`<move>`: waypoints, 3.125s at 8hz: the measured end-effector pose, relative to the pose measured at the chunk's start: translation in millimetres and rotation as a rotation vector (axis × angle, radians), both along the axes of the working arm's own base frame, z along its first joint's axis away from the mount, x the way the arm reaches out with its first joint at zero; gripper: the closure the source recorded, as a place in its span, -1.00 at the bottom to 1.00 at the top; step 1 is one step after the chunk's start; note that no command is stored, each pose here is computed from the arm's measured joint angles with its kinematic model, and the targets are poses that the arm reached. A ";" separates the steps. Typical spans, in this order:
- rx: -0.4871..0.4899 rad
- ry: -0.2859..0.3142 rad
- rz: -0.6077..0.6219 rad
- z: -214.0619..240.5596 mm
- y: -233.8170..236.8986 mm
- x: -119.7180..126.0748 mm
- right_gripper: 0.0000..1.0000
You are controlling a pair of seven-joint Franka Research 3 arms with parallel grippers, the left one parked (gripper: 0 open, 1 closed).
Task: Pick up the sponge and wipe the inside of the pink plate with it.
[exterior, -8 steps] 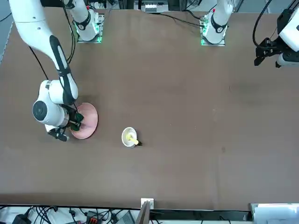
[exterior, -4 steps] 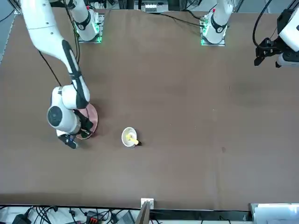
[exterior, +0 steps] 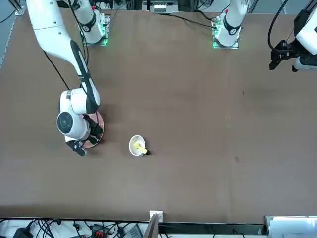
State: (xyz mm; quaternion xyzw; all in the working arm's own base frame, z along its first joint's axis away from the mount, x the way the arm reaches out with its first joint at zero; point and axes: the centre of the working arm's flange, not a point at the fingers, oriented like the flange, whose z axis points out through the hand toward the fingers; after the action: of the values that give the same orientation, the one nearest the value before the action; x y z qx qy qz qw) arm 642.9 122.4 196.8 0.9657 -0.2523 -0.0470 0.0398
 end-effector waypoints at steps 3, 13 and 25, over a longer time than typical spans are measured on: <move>-0.007 0.040 0.010 0.1 10.2 -20.4 0.81; -0.037 0.140 0.047 -2.9 -61.7 -59.7 0.81; 0.048 0.027 0.083 2.1 -70.3 4.8 0.81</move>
State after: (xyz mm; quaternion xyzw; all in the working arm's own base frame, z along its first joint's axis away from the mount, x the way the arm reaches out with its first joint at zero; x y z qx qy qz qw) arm 647.7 52.1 198.9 0.9753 -0.2104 -0.0641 0.0219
